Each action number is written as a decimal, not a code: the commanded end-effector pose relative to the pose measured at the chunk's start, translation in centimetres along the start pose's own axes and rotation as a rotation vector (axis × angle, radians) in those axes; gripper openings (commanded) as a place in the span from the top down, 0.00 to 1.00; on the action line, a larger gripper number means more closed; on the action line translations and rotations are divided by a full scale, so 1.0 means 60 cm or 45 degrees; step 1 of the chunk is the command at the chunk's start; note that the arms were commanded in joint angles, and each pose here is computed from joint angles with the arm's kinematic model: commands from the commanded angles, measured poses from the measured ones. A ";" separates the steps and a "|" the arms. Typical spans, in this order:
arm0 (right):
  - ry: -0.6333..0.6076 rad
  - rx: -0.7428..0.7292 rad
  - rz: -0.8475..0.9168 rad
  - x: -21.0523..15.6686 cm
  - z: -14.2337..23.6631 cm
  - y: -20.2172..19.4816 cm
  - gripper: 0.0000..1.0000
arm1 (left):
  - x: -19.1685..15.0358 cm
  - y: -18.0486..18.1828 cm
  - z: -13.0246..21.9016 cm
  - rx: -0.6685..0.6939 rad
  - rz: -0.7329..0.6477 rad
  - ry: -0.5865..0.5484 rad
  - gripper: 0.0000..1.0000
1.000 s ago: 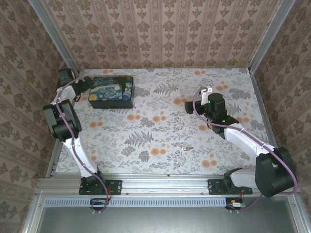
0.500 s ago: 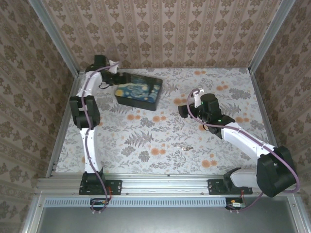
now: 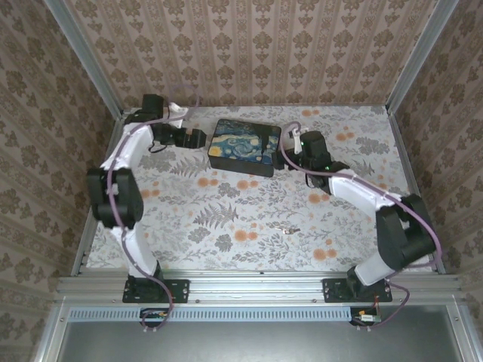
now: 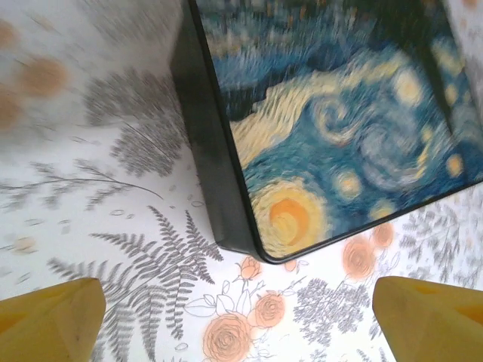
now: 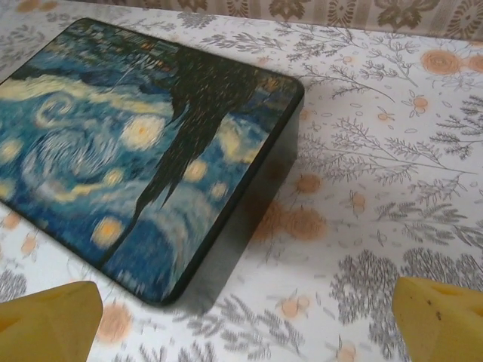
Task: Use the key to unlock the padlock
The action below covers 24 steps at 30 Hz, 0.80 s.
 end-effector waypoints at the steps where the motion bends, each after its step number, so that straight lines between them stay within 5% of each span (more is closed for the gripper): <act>1: -0.072 0.005 -0.140 0.050 -0.042 -0.035 0.00 | -0.008 -0.027 0.025 0.155 0.116 -0.121 0.00; 11: -0.010 0.372 -0.301 0.109 -0.184 -0.062 0.00 | -0.153 -0.145 -0.054 0.061 0.145 0.070 0.00; 24: 0.068 0.581 -0.341 0.086 -0.284 -0.009 0.01 | -0.144 -0.181 -0.140 -0.088 0.270 0.048 0.00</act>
Point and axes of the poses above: each hand's point on the last joint's axis, 136 mm out from that joint toward the fingers, its own z axis back along the fingers, its own y axis along the line the jaws close on, x = y × z, the point moved 6 cm from there along z, back along the fingers, and after that the axes turned 5 degrees about z, right-handed, at the moved point
